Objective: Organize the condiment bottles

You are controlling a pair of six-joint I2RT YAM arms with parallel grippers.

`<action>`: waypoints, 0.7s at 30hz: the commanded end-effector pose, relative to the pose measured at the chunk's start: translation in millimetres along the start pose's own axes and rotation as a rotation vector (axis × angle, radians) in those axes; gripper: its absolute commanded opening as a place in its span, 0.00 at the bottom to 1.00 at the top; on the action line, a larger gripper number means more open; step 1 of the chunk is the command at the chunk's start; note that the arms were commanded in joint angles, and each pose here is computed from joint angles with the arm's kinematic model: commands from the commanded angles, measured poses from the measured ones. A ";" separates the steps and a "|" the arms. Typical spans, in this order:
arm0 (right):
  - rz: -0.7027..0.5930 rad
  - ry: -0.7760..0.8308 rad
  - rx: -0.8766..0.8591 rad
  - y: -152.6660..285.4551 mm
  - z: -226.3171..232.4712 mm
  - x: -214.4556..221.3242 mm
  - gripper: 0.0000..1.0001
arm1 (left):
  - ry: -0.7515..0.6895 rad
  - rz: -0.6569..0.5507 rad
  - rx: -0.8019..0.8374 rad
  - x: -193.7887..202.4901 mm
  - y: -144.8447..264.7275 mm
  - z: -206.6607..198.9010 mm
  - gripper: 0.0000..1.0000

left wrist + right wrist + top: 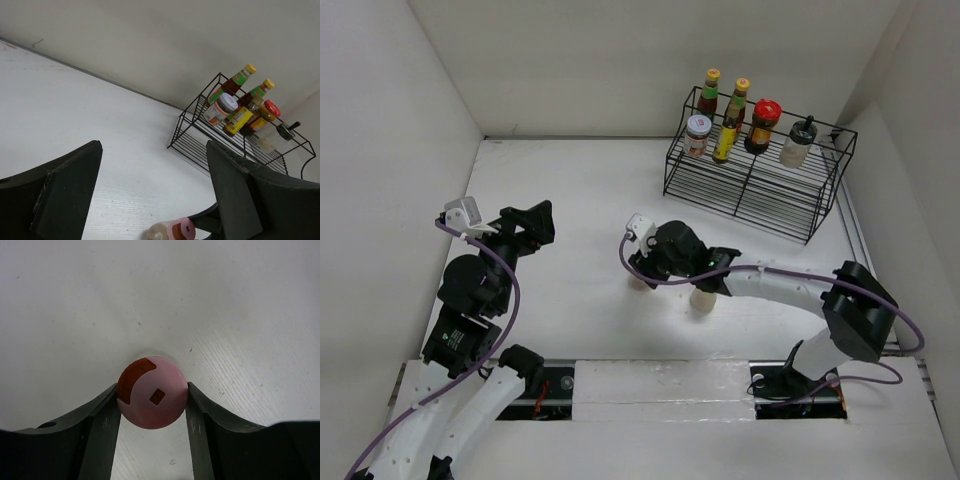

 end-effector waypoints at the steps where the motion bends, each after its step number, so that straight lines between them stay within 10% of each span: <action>1: -0.265 -0.029 0.045 25.7 -4.1 -66.2 0.36 | 0.004 -0.032 0.018 -3.5 -2.4 -2.5 0.81; 9: -0.599 -0.135 0.327 124.7 -86.1 -138.7 0.35 | 0.003 -0.029 0.027 -3.3 -2.2 -3.2 0.81; 21: -0.607 -0.314 0.666 189.1 -202.2 -131.8 0.35 | 0.007 -0.040 0.020 -5.0 -0.4 -2.1 0.81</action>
Point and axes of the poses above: each gripper's point midway between its finger pads, its own y axis back along the fingers, its own z axis along the line the jaws close on, x = y × z, the point moved 10 cm from there along y, back along the fingers, and after that the axes turned 12 degrees about -y, right-handed, at the moved point
